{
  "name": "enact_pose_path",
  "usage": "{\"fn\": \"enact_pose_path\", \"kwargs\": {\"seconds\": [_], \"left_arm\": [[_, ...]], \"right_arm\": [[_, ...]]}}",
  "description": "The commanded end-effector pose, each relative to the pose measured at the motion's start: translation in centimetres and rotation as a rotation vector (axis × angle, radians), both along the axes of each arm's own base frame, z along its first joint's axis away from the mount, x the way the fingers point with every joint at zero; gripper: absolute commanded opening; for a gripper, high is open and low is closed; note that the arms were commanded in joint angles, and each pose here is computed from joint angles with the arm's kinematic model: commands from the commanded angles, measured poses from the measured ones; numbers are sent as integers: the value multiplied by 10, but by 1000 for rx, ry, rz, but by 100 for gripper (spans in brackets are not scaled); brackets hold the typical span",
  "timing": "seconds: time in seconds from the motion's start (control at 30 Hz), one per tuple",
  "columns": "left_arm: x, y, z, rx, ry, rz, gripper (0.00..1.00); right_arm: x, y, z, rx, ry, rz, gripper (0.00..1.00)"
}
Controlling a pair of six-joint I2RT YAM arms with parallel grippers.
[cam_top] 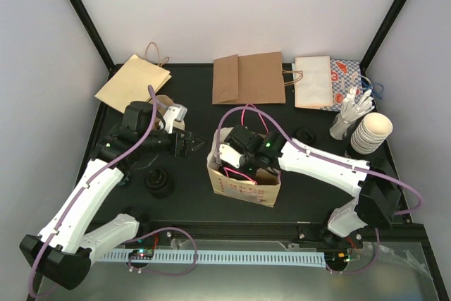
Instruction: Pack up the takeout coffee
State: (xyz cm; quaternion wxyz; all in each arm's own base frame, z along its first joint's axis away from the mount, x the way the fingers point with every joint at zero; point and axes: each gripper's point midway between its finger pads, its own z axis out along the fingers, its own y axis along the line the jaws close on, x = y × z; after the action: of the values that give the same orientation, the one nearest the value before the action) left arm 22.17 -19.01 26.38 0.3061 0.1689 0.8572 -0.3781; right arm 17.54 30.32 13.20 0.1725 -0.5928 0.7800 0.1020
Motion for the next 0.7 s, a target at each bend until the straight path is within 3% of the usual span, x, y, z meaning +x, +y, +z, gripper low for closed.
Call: {"fn": "enact_pose_path", "kwargs": {"seconds": [0.0, 0.67], "left_arm": [[-7, -3, 16, -13, -23, -25, 99], [-9, -5, 13, -3, -14, -39, 99]], "right_arm": [[4, 1, 17, 16, -20, -6, 100], [2, 8, 72, 113, -41, -9, 100]]}}
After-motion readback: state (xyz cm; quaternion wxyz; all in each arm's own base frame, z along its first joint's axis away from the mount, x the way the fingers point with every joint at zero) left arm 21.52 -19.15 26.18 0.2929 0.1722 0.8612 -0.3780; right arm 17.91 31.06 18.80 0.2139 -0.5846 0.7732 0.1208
